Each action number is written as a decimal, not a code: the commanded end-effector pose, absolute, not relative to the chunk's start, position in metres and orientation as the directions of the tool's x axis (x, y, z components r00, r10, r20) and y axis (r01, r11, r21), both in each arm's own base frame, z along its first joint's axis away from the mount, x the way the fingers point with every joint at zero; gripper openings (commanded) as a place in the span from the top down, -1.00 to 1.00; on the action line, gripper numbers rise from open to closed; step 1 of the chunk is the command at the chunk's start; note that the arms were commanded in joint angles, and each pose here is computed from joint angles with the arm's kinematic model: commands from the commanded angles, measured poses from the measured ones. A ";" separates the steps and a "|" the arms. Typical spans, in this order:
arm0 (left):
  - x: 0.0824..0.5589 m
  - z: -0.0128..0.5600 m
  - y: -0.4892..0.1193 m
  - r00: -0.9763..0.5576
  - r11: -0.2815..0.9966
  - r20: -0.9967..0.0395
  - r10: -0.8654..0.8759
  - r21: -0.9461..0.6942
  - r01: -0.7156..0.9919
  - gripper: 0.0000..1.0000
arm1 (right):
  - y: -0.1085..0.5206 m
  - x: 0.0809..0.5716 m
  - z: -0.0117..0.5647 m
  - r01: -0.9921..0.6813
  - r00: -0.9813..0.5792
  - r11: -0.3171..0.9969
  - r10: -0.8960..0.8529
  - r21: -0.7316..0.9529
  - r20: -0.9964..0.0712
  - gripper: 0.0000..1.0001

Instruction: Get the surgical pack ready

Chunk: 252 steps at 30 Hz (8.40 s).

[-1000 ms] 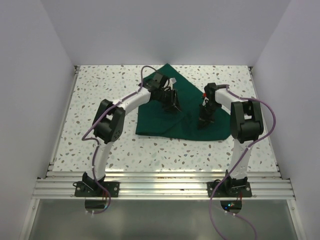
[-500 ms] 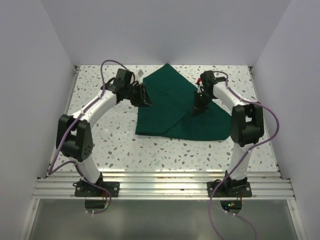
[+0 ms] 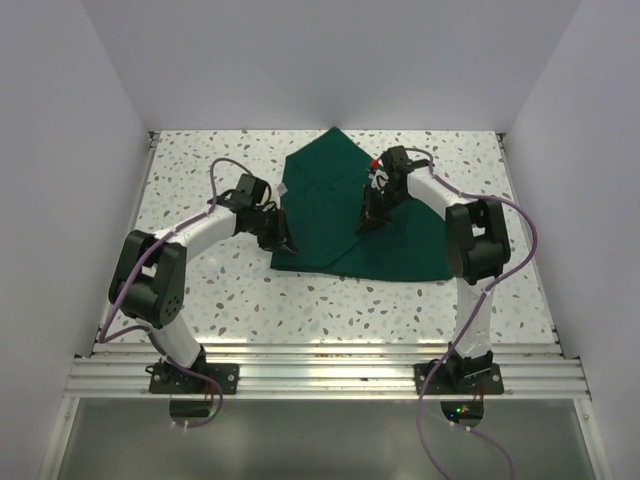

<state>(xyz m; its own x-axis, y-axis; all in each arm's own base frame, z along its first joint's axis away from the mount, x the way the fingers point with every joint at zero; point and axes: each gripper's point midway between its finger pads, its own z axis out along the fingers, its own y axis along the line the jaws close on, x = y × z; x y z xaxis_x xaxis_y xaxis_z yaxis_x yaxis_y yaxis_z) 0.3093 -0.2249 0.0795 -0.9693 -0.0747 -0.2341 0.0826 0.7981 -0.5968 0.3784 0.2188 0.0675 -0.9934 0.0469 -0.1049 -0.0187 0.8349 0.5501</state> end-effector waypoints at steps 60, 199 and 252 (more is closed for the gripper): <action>0.341 0.117 -0.277 -0.923 0.670 -0.383 0.047 -0.673 0.313 0.48 | -0.082 0.367 0.023 0.624 -0.715 0.723 0.682 0.296 -0.157 0.50; 0.397 0.087 -0.205 -0.928 0.641 -0.283 -0.240 -0.765 0.067 0.67 | 0.209 0.295 0.074 0.021 -0.998 0.622 0.060 0.783 -0.021 0.99; 0.657 0.070 -0.187 -0.730 0.313 -0.317 -0.605 -0.938 0.148 0.36 | 0.177 0.659 0.057 0.102 -0.742 0.347 0.651 0.932 -0.160 0.66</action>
<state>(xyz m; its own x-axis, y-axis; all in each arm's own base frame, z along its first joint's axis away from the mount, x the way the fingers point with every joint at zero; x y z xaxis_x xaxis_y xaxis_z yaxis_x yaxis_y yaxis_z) 0.6250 -0.2093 0.0391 -0.8118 -0.5323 -0.2399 0.0550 0.3393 -0.9391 0.6214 0.2042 0.0302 -0.8347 0.5422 -0.0968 0.1242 0.3566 0.9259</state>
